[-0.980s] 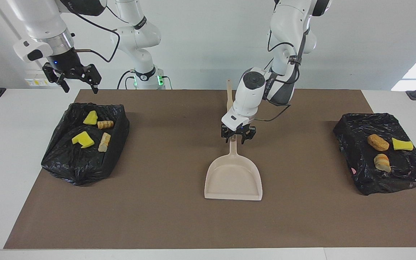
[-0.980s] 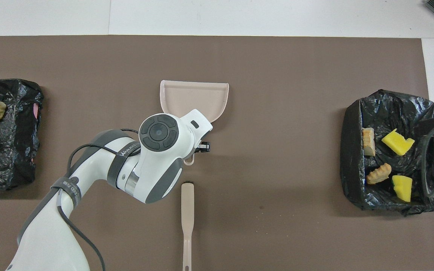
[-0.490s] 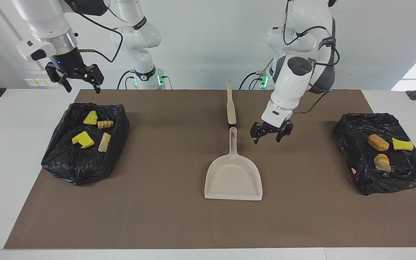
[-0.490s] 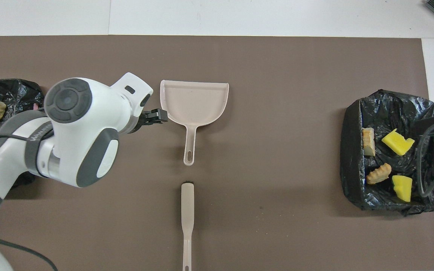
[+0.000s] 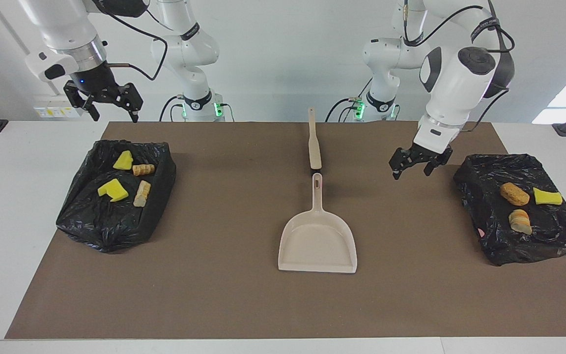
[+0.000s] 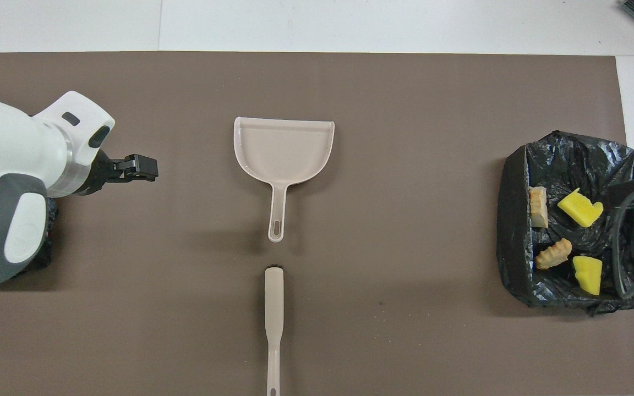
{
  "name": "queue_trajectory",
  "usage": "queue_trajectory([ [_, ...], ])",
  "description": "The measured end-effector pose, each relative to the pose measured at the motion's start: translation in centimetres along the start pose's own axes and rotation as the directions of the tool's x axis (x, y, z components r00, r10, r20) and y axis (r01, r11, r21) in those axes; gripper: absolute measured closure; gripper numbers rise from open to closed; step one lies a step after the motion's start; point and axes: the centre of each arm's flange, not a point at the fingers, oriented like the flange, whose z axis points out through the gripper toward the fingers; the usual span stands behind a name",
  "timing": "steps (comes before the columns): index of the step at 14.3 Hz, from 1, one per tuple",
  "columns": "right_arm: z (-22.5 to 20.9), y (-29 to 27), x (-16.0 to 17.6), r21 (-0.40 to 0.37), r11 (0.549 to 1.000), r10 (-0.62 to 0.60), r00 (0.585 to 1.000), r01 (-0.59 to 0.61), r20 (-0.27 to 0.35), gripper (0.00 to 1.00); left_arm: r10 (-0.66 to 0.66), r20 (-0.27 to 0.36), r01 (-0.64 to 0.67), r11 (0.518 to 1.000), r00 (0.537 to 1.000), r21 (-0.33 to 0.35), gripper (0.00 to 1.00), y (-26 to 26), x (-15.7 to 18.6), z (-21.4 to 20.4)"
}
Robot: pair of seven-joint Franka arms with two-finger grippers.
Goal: Sweep and dump trash in bin
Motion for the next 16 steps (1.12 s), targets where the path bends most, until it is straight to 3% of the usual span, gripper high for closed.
queue_trajectory([
  [6, 0.0, 0.0, 0.0, 0.0, 1.0, 0.0, 1.0, 0.0, 0.0, 0.0, 0.035, 0.045, -0.036, 0.999, 0.998, 0.016, 0.0, -5.8, 0.0, -7.6],
  [10, 0.0, 0.0, 0.0, 0.0, 1.0, 0.0, 1.0, 0.0, 0.0, 0.0, 0.038, 0.062, -0.039, 0.999, 0.997, 0.018, 0.0, -6.0, -0.8, -12.7],
  [16, 0.0, 0.0, 0.0, 0.0, 1.0, 0.0, 1.0, 0.0, 0.0, 0.0, 0.07, 0.055, -0.071, 0.997, 0.996, 0.017, 0.0, -6.2, -1.7, -15.6],
])
